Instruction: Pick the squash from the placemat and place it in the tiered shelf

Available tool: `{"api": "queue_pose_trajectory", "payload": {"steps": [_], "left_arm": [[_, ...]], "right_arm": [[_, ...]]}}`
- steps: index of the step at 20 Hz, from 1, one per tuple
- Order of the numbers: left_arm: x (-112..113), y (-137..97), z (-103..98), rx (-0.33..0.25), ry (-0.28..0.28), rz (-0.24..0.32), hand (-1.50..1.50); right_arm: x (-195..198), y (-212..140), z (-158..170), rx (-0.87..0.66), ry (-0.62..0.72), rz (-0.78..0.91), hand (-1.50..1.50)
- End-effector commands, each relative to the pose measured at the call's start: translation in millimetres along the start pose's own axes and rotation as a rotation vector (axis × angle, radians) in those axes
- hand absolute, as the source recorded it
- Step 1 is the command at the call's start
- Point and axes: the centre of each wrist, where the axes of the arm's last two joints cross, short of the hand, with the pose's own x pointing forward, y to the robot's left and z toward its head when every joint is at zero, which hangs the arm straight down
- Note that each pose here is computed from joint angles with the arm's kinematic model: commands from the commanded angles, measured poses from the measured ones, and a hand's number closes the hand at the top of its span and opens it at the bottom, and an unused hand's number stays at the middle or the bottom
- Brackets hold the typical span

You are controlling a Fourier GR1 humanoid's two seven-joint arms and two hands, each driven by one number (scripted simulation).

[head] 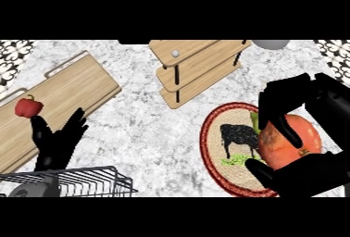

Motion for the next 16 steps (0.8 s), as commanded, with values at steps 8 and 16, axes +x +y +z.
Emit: {"api": "queue_pose_trajectory", "payload": {"steps": [8, 16], "left_arm": [[-6.8, -16.4, 1.6, -0.01, 0.029, -0.001, 0.0], [-8.1, -4.6, -1.5, -0.026, 0.024, 0.0, 0.0]], "right_arm": [[27.8, -96.8, -60.9, -0.137, 0.092, -0.064, 1.5], [30.4, -136.7, -113.6, -0.175, 0.091, -0.063, 1.5]]}}
